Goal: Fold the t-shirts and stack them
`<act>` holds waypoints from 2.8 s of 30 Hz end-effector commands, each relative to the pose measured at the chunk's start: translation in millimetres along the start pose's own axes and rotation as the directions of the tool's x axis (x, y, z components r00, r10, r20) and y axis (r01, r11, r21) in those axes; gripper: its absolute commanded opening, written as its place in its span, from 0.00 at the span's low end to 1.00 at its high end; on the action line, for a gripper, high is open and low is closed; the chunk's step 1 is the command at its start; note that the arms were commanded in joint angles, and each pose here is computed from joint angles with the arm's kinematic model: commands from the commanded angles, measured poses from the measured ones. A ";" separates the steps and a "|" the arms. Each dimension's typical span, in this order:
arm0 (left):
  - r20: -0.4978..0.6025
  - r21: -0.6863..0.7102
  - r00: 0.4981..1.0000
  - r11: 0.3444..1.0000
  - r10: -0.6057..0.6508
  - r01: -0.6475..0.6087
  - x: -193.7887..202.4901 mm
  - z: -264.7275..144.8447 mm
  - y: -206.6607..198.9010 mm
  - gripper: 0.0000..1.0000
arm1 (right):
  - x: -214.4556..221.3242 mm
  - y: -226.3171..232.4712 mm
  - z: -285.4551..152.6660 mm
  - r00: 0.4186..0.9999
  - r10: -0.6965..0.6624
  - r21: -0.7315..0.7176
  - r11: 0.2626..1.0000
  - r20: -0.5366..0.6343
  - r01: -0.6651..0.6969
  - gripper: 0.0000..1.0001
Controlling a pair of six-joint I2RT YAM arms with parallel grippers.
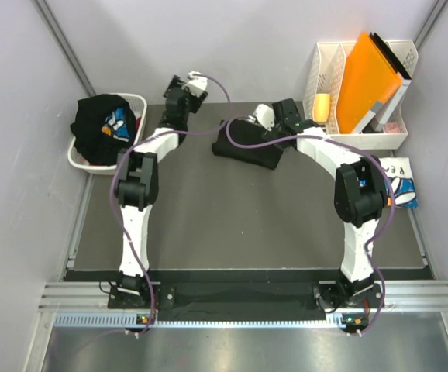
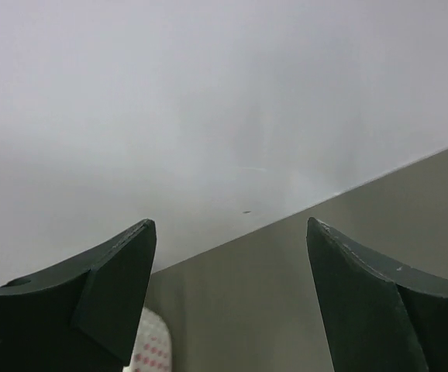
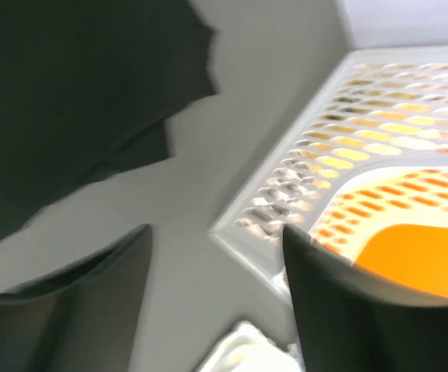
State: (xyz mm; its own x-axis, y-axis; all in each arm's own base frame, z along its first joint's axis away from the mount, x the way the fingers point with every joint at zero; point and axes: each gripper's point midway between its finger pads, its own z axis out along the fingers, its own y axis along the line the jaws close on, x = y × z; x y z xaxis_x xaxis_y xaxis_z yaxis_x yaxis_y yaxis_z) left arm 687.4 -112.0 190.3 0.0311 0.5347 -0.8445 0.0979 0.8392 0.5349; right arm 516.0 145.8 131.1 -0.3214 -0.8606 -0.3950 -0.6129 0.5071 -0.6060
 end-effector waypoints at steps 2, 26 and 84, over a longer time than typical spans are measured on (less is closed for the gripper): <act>0.076 0.043 0.982 0.984 -0.176 0.173 -71.0 -43.1 85.4 0.83 | -14.9 -39.6 0.2 0.995 -0.092 0.287 0.953 -0.045 0.101 1.00; 0.086 0.083 0.973 0.975 -0.213 0.206 -108.1 -146.0 149.6 0.81 | -97.4 72.8 82.8 0.888 -0.451 0.403 0.799 -0.089 0.446 1.00; 0.134 0.213 0.942 0.937 -0.308 0.276 -120.1 -147.3 121.4 0.79 | -145.8 -2.1 8.4 0.937 -0.348 0.532 0.790 -0.019 0.304 1.00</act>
State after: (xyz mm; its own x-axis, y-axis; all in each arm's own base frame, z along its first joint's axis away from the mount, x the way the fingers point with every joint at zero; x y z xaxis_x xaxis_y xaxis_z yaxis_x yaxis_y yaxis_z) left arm 556.9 -53.1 327.9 0.0371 0.2449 -0.9688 0.3154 0.9171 0.2439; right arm 569.6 297.8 102.7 -0.0663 -0.9956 -0.0659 -0.2955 0.0826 -0.9518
